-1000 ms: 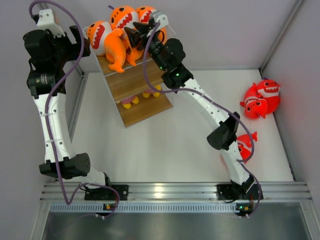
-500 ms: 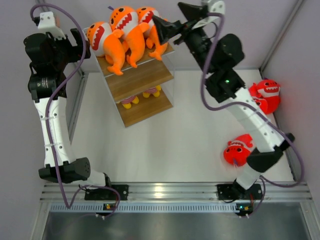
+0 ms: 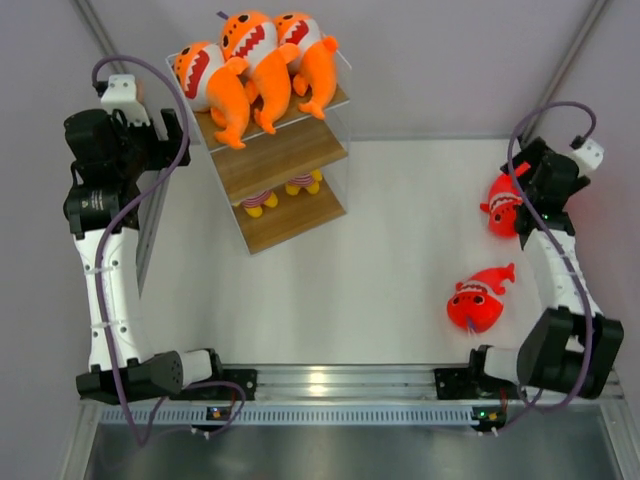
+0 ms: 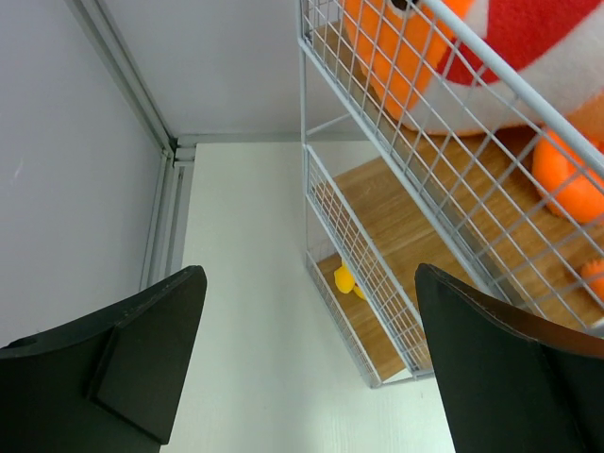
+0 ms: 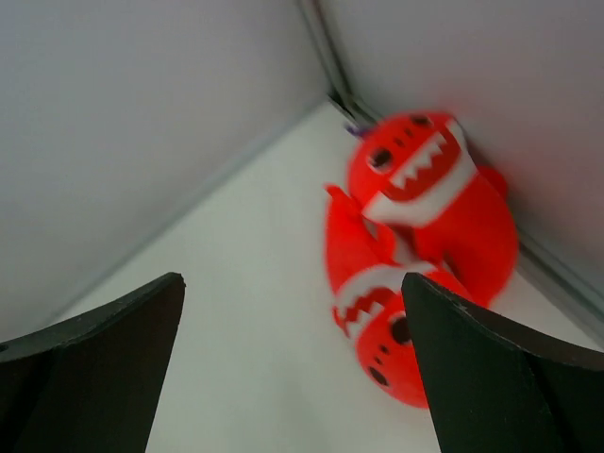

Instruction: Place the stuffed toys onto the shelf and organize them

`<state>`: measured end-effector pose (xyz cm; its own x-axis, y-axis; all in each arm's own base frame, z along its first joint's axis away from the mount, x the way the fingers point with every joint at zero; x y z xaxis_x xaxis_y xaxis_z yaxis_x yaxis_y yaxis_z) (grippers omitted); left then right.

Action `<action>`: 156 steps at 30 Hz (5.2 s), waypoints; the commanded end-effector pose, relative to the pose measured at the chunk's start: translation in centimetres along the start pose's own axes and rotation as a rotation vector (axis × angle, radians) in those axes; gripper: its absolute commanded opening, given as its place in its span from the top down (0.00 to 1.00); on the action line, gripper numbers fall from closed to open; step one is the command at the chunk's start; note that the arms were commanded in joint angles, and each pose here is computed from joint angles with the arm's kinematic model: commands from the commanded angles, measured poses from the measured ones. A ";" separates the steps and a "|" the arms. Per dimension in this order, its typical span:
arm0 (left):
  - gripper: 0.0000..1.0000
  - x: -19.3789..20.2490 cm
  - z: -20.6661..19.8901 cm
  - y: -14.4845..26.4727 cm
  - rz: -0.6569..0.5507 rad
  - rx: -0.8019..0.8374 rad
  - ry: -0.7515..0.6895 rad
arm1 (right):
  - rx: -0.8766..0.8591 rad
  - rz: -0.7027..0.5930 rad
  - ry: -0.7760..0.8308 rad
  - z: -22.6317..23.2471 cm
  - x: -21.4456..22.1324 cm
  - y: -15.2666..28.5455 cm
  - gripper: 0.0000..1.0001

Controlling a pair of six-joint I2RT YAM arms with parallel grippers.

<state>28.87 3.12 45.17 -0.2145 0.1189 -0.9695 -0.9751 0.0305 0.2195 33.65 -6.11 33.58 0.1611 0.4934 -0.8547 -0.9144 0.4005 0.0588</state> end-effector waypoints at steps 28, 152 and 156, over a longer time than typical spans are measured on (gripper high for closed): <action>0.02 0.5 -2.0 4.6 -0.019 0.143 -0.087 | 0.226 0.290 0.009 -8.7 9.3 -4.4 1.00; 1.00 -4.5 -10.9 11.8 -0.190 0.841 0.169 | -1.483 0.628 -0.848 34.0 19.7 36.4 0.48; 1.00 -4.4 -10.6 11.6 -0.198 0.806 0.158 | -1.472 0.605 -0.830 33.5 19.1 36.1 0.94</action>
<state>17.77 -7.86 49.55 -0.2026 -0.1008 -0.9741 -0.6463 0.7610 0.0557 17.14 44.86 34.62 -0.6027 0.6683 -0.4361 -0.3858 -0.7224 -0.5738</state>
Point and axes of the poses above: each gripper's point midway between its finger pads, its own y axis back along the fingers, its own z axis along the line the jaws close on, x = y × z, the point moved 8 cm from there along y, back along the fingers, and after that the axes turned 8 degrees about -y, right-handed, at the moved point
